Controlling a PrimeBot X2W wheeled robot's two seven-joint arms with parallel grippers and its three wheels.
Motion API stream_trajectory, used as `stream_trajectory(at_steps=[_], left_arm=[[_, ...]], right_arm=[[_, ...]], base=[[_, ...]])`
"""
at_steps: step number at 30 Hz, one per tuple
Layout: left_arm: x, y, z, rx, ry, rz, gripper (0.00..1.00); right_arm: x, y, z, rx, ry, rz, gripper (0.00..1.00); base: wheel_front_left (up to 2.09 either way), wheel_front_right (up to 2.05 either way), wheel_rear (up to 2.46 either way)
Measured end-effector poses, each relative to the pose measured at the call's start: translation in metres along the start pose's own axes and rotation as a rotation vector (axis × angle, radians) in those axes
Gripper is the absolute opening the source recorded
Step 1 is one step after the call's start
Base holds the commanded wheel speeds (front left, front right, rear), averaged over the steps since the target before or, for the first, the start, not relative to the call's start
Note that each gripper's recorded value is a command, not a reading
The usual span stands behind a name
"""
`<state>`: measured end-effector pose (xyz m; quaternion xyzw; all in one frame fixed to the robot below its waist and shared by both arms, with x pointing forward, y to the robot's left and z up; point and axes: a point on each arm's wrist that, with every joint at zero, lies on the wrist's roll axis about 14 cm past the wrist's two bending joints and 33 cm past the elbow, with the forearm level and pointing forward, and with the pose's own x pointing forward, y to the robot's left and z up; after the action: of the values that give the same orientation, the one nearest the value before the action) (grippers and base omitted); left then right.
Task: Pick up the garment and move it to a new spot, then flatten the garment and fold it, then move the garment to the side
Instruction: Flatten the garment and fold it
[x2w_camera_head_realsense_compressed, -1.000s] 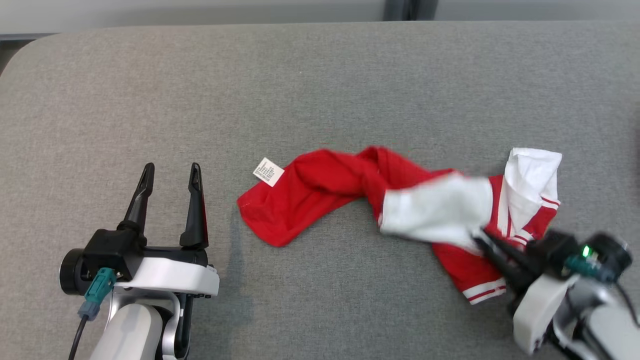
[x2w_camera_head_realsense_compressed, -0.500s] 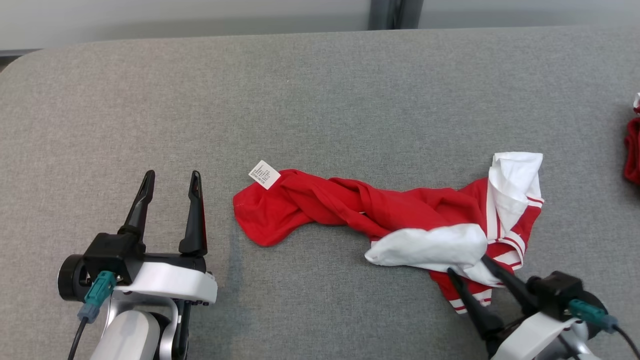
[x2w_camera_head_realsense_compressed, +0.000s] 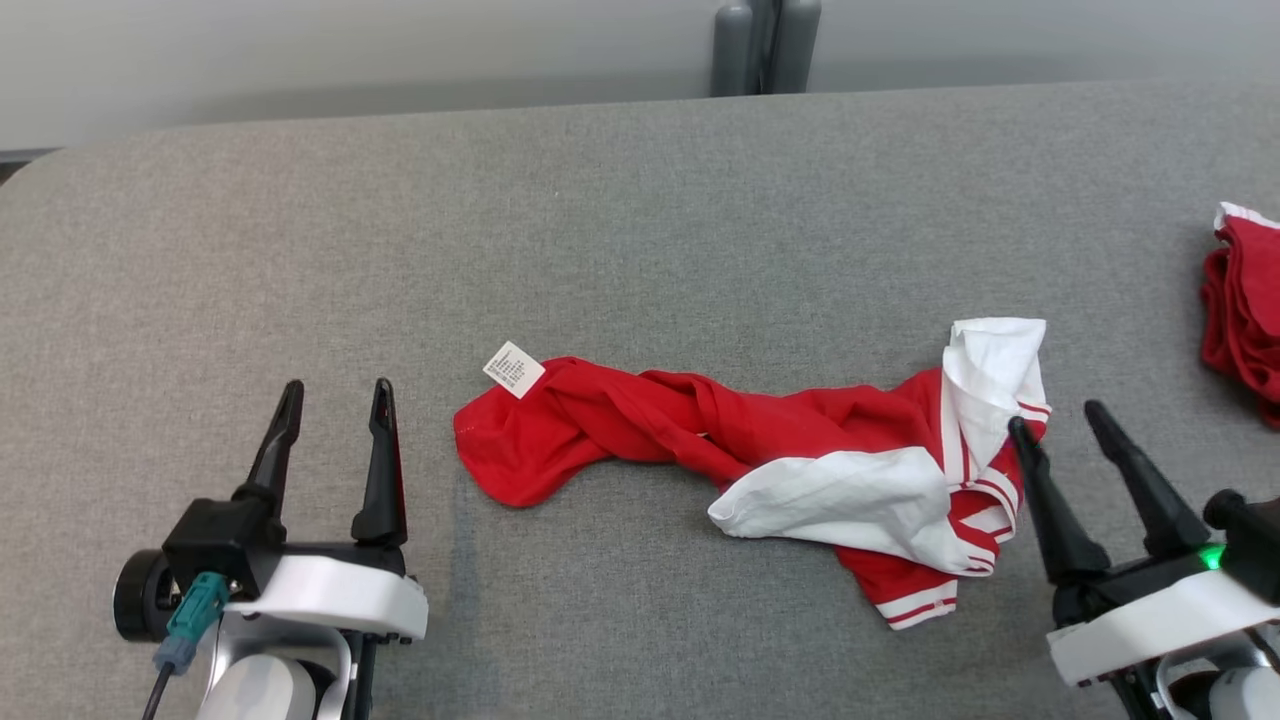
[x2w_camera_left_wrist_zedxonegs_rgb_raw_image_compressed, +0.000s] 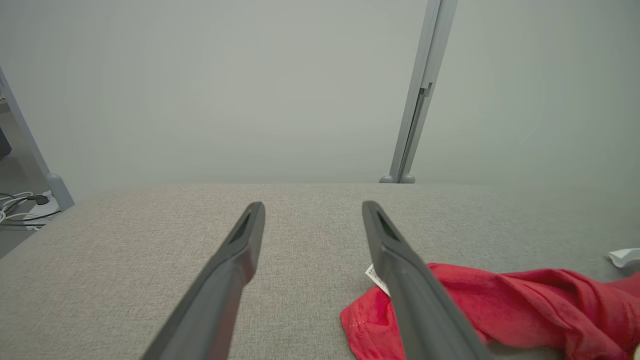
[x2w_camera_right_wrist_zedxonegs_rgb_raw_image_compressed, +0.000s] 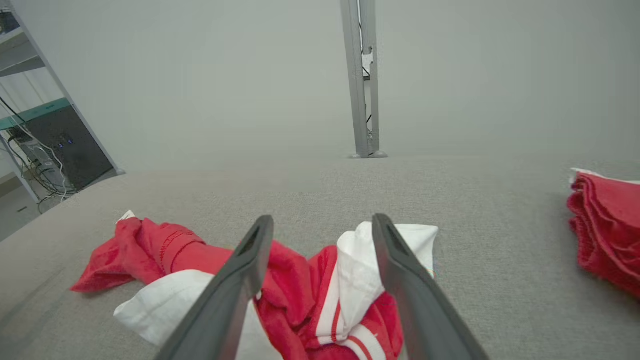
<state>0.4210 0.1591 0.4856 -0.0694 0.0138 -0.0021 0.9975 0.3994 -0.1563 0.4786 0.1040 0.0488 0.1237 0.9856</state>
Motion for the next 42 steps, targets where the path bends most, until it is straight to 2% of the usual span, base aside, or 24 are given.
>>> stream_trajectory(at_steps=[5, 10, 26, 32, 35, 42], left_arm=[[-0.012, 0.0, 0.001, 0.001, 0.004, 0.002, 1.0], [-0.027, -0.002, 0.001, 0.002, 0.016, -0.004, 1.0], [-0.035, -0.003, -0.006, 0.006, 0.052, -0.01, 1.0], [-0.016, -0.014, -0.002, -0.006, 0.065, -0.049, 1.0], [-0.001, -0.024, -0.011, -0.02, 0.129, -0.086, 1.0], [0.009, -0.029, -0.074, -0.068, 0.399, -0.104, 1.0]], right_arm=[[-0.005, -0.005, 0.034, -0.029, -0.11, -0.031, 1.0], [-0.016, -0.001, 0.048, -0.048, -0.144, -0.039, 1.0], [-0.021, 0.003, 0.046, -0.035, -0.129, -0.046, 1.0], [-0.015, 0.002, 0.041, -0.027, -0.116, -0.044, 1.0], [-0.01, 0.001, 0.038, -0.025, -0.106, -0.042, 1.0], [-0.003, -0.007, 0.024, -0.023, -0.065, -0.051, 1.0]], base=[[0.0, 0.0, 0.0], [0.0, 0.0, 0.0], [0.0, 0.0, 0.0], [0.0, 0.0, 0.0], [0.0, 0.0, 0.0], [0.0, 0.0, 0.0]])
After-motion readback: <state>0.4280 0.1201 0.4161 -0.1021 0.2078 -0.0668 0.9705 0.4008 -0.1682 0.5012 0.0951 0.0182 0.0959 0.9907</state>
